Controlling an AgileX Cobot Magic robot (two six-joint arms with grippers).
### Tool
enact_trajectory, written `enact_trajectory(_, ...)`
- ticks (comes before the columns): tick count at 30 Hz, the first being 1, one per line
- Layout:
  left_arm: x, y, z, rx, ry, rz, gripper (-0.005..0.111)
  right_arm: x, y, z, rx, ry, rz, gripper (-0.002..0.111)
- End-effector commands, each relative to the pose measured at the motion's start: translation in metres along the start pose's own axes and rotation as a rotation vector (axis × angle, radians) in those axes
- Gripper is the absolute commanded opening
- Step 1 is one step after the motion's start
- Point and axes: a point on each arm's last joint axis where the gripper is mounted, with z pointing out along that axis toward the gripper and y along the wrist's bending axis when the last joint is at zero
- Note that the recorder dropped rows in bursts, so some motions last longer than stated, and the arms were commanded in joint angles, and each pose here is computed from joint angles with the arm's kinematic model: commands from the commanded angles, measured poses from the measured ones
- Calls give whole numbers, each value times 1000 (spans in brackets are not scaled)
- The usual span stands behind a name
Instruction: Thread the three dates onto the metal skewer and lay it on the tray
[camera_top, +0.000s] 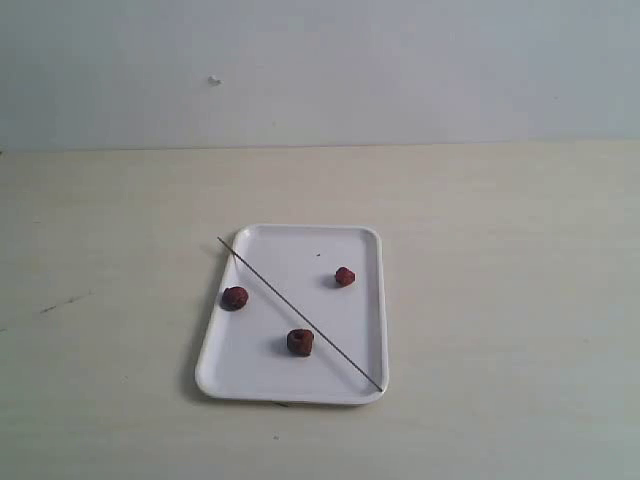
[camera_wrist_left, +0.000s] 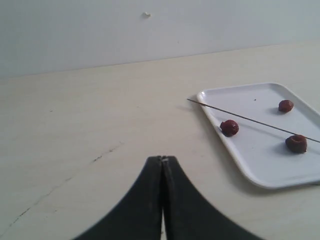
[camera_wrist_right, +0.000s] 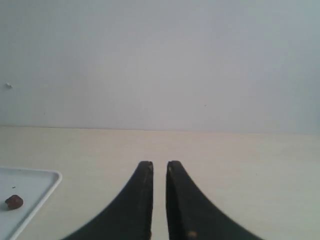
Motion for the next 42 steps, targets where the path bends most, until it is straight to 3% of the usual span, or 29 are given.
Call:
enact_trajectory(1,1,0,0,0,-4,-3,0,-1,0,0,7,-24,-18,11)
enact_trajectory(5,1,0,0,0,-4,-3,0,-5,0,-1,3,-67,17,11)
enact_trajectory(13,1,0,0,0,-4,-5,0,-48,-2,-15,-17,-565,140,11)
enact_trajectory(19,1,0,0,0,-4,-3,0,-77,-4,-36,-108,-897,348,11)
enact_trajectory(21,1,0,0,0,-4,-3,0,-93,-7,-40,-112,-926,408,11)
enact_trajectory(25,1,0,0,0,-4,-3,0,-124,-8,-21,-88,-790,460,11)
enact_trajectory(30,1,0,0,0,-4,-3,0,-146,-2,41,-57,-434,355,11)
enact_trajectory(38,1,0,0,0,-4,-3,0,-126,-1,168,55,377,224,11)
enact_trajectory(42,1,0,0,0,-4,-3,0,-120,5,206,-11,669,152,11)
